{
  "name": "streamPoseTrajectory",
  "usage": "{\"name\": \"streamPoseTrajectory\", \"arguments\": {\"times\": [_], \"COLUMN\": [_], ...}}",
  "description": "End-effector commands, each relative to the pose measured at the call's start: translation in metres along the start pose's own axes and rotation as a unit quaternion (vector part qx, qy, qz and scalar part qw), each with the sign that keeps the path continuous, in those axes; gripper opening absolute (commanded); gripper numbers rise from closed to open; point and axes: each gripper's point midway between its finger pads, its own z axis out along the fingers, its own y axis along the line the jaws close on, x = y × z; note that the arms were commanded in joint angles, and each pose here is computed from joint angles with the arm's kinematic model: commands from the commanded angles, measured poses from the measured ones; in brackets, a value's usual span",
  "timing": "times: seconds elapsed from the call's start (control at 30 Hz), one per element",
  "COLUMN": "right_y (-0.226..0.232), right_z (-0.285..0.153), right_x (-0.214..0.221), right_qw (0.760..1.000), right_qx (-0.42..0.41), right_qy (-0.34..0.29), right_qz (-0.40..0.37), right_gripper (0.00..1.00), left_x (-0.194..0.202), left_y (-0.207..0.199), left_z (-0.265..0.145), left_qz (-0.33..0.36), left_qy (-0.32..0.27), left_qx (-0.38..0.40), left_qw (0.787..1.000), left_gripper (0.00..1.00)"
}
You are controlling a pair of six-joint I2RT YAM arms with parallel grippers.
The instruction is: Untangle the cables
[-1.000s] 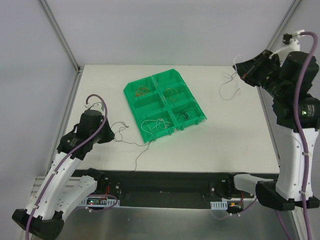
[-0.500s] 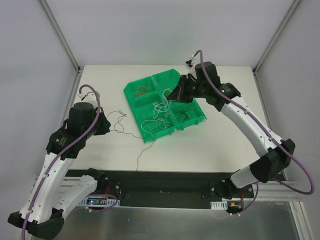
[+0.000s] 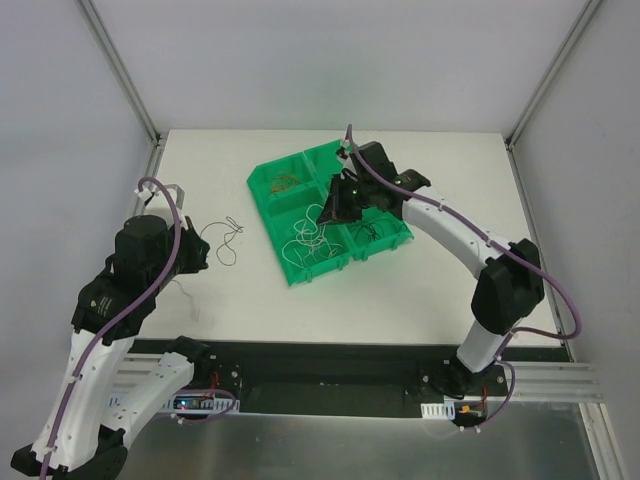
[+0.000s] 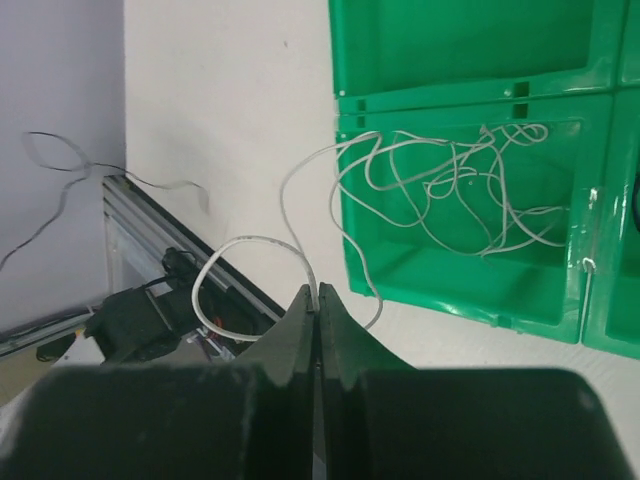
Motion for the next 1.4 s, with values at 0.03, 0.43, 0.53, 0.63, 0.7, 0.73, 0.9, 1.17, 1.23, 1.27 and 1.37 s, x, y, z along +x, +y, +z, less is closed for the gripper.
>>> {"name": "streamPoseTrajectory", "arguments": {"times": [0.03,0.43,0.53,0.63,0.7,0.73,0.9,1.17,1.23,1.27,1.37], "right_y": [-0.026,-0.082,-0.075,-0.07,-0.065,-0.061,-0.039,-0.056,-0.065,-0.069,-0.08], "right_z": [0.028,0.046,0.046,0.042,0.033,0.027,-0.022,-0.1,-0.115,-0.124,-0.141], "right_x": [0.008,0.036,0.03,0.026,0.02,0.018,0.006,0.033,0.043,0.048,0.062], "right_qw": [0.999,0.964,0.964,0.964,0.966,0.966,0.968,0.972,0.972,0.973,0.973], "right_qx": [0.035,0.215,0.207,0.206,0.204,0.203,0.199,0.201,0.205,0.205,0.211], "right_qy": [0.031,0.138,0.136,0.134,0.123,0.117,0.079,0.044,0.037,0.029,0.017], "right_qz": [-0.018,-0.08,-0.094,-0.097,-0.103,-0.108,-0.134,-0.115,-0.105,-0.102,-0.092], "right_gripper": [0.0,0.1,0.2,0.32,0.41,0.45,0.62,0.65,0.66,0.66,0.66], "left_x": [-0.006,-0.027,-0.025,-0.005,0.009,0.014,0.04,0.037,0.024,0.018,-0.006], "left_y": [0.009,-0.009,-0.006,0.007,0.016,0.019,0.031,0.028,0.019,0.017,0.011], "left_z": [-0.003,0.018,0.025,0.041,0.048,0.051,0.071,0.106,0.116,0.121,0.131], "left_qz": [0.011,0.024,0.012,0.003,-0.012,-0.022,-0.06,-0.145,-0.182,-0.196,-0.21], "left_qy": [-0.014,0.0,0.008,0.04,0.06,0.067,0.117,0.171,0.164,0.161,0.142], "left_qx": [-0.022,-0.004,-0.017,-0.055,-0.082,-0.092,-0.131,-0.142,-0.115,-0.104,-0.086], "left_qw": [1.0,1.0,1.0,0.998,0.995,0.993,0.983,0.964,0.963,0.962,0.963], "left_gripper": [0.0,0.0,0.0,0.0,0.0,0.0,0.0,0.0,0.0,0.0,0.0]}}
